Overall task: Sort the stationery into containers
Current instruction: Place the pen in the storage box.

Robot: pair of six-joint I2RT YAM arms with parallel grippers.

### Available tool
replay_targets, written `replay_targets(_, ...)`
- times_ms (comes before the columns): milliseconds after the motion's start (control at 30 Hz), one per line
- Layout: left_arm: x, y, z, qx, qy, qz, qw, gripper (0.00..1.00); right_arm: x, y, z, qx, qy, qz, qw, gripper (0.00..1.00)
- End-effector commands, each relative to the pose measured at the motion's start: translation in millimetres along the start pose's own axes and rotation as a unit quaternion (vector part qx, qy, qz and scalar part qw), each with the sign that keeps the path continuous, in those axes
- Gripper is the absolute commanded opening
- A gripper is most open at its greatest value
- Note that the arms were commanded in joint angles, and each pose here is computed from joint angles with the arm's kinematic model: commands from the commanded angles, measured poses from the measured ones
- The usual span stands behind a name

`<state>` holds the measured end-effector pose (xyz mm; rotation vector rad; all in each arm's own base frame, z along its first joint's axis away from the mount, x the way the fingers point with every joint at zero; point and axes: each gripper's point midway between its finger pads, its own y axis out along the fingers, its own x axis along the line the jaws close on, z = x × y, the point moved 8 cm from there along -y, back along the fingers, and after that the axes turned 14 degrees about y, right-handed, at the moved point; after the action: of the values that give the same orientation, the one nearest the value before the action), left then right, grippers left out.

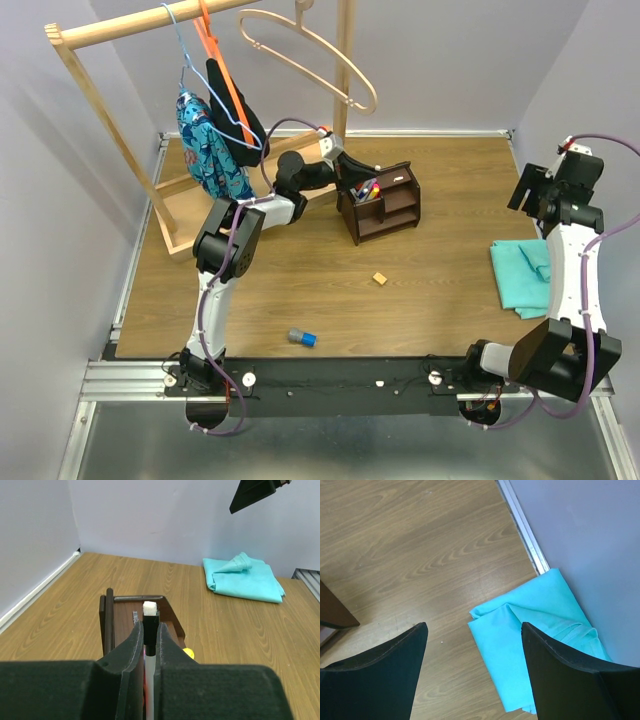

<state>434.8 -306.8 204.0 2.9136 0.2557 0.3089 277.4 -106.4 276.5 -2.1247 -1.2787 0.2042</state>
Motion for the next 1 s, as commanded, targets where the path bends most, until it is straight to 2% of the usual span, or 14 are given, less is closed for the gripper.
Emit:
replay_targets(0,-2,-13,14,-0.002,0.005,0.003,1.0,0.0,-4,7,4,0.006,-0.02,-0.001,1.0,0.83)
replay_targets(300,-12,-28,31,0.009,-0.007,0.0,1.0,0.01,-3,8,5,0.009,-0.026,-0.006,1.0,0.83)
replay_targets(533,-12,-34,30,0.007,-0.008,-0.002,1.0,0.14,-3,6,9,0.008,-0.025,-0.013,1.0,0.83)
replay_targets(633,-11,-37,31,0.01,-0.01,-0.004,1.0,0.16,-3,5,10,0.005,-0.025,-0.015,1.0,0.83)
replay_targets(833,-15,-41,28,0.017,0.001,-0.003,1.0,0.43,-4,-1,13,-0.005,-0.02,-0.018,1.0,0.83)
replay_targets(967,-15,-41,18,0.016,0.011,-0.005,1.0,0.48,-1,-6,14,-0.007,-0.015,-0.032,0.999,0.83)
